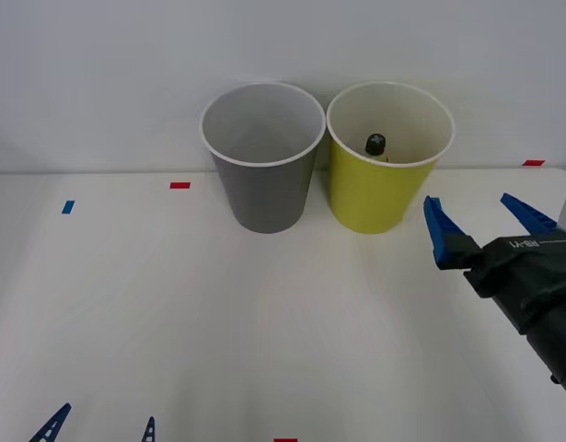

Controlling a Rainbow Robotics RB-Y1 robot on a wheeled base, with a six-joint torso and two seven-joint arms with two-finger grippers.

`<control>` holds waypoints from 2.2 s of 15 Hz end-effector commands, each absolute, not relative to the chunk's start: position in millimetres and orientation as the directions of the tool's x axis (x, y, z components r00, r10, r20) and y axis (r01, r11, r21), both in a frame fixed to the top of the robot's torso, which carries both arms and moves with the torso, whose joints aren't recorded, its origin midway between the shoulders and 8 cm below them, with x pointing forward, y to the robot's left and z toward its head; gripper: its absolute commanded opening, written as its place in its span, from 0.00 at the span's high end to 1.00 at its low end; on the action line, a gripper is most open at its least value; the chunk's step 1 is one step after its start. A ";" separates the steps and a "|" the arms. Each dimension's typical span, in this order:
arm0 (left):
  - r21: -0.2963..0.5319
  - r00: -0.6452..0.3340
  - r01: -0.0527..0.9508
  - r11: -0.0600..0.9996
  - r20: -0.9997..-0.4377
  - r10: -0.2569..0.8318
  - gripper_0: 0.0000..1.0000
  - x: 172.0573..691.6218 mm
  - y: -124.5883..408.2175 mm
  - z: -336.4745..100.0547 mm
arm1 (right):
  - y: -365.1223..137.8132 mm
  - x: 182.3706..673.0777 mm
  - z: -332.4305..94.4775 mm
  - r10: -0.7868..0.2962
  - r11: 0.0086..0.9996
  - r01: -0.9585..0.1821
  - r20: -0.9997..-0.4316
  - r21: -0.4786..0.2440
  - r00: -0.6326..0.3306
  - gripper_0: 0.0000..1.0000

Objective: Put cans in the gray bin and PET bottles in the light green bin.

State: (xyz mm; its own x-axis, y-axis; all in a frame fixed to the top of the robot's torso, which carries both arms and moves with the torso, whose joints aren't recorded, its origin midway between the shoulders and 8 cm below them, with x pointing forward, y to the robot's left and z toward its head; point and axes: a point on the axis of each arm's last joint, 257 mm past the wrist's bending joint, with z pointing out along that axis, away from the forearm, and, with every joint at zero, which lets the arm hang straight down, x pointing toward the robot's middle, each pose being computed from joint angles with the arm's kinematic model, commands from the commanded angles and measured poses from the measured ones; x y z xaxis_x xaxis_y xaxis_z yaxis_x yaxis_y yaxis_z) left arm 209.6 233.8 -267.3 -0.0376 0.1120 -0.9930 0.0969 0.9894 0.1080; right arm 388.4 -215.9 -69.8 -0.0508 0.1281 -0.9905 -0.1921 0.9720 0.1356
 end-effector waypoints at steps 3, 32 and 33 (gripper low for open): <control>0.108 -0.038 0.097 0.989 -0.993 0.112 0.00 209.6 233.8 -267.3 | -238.6 377.2 -140.7 0.135 0.979 -0.158 -0.990 0.125 0.050 0.00; 0.108 -0.038 0.097 0.989 -0.993 0.112 0.00 209.6 233.8 -267.3 | -250.2 222.7 -244.9 0.041 0.999 -0.012 -0.993 0.043 -0.110 0.00; 0.108 -0.038 0.097 0.989 -0.993 0.112 0.00 209.6 233.8 -267.3 | -250.2 222.7 -244.9 0.041 0.999 -0.012 -0.993 0.043 -0.110 0.00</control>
State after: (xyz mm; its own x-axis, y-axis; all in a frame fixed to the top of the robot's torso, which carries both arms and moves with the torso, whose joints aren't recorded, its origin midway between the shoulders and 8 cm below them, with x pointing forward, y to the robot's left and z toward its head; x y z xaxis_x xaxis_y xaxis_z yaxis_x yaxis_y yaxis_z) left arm 209.6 233.8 -267.3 -0.0375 0.1120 -0.9930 0.0969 0.9894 0.1080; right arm 222.7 -250.2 -244.8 -0.1098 0.0410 -0.9931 -0.0118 0.9990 0.0426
